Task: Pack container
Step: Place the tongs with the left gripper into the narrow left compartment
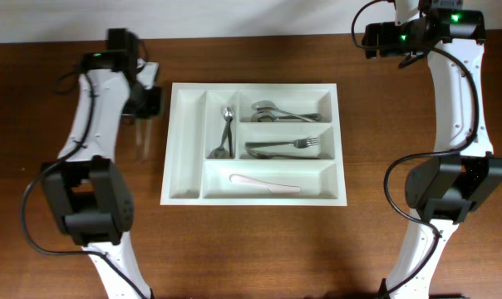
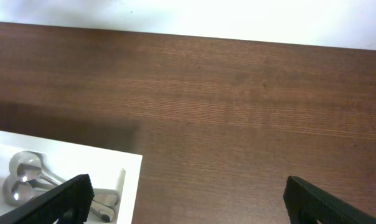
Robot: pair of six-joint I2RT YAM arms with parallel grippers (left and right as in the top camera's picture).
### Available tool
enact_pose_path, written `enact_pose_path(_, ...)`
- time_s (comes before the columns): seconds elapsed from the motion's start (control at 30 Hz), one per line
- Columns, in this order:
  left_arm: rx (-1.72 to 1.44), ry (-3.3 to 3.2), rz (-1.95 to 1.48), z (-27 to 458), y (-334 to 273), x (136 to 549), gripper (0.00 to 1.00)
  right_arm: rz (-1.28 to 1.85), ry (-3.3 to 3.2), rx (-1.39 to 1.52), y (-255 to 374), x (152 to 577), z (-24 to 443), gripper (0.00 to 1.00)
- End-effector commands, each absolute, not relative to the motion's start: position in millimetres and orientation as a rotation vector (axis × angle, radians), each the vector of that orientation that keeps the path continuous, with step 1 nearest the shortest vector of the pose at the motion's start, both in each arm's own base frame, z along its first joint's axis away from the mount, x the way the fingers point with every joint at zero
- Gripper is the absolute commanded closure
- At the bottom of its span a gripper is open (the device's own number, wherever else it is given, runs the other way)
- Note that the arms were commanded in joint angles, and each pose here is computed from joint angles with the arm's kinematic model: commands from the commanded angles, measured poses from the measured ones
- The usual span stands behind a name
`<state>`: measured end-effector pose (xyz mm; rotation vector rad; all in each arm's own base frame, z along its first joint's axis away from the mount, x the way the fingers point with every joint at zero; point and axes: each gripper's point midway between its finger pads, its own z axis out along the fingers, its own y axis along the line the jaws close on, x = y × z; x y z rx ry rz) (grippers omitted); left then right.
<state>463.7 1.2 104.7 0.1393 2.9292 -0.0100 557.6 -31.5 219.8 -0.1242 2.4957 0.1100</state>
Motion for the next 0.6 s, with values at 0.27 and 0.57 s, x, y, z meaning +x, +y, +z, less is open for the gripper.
enact_pose_path(0.27, 0.001, 2.904, -0.184, 112, -78, 466, 0.98, 0.111, 2.486, -0.112, -31, 558, 224, 0.01)
enact_pose_path(0.57, 0.026, 2.916, -0.18, 108, -85, 462, 0.96, 0.112, 2.486, -0.115, -29, 558, 224, 0.01)
